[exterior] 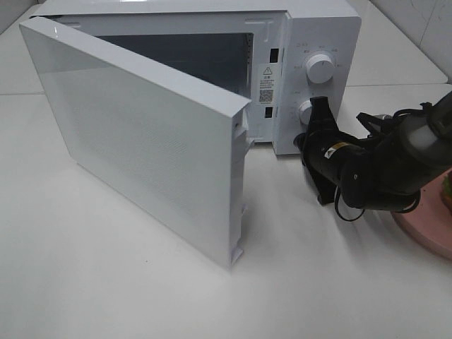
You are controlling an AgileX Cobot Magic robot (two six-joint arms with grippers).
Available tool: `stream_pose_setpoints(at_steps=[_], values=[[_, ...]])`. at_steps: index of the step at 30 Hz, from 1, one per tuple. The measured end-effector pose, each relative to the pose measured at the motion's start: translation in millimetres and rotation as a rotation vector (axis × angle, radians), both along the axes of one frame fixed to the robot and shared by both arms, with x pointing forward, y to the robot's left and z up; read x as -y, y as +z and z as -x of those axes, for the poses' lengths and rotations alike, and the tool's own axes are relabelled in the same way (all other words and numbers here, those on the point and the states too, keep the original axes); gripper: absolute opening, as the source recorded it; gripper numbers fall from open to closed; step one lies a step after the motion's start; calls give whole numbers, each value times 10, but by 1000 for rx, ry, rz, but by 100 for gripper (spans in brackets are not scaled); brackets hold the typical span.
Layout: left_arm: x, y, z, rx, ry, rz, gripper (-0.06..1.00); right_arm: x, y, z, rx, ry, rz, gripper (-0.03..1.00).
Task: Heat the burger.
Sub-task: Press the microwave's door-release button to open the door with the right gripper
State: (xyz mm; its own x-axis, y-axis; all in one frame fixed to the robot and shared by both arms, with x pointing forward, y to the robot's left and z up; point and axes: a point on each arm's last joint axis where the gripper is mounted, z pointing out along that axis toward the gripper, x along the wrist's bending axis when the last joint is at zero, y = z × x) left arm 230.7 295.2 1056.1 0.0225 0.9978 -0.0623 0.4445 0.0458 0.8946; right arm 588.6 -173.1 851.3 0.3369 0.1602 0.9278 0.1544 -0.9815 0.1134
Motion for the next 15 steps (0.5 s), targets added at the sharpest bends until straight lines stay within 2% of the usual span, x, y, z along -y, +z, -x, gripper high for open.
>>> stream_pose_setpoints(at_steps=[15], values=[[0, 0, 0, 0, 0, 0, 92, 17, 37, 16, -14, 4, -1, 0]])
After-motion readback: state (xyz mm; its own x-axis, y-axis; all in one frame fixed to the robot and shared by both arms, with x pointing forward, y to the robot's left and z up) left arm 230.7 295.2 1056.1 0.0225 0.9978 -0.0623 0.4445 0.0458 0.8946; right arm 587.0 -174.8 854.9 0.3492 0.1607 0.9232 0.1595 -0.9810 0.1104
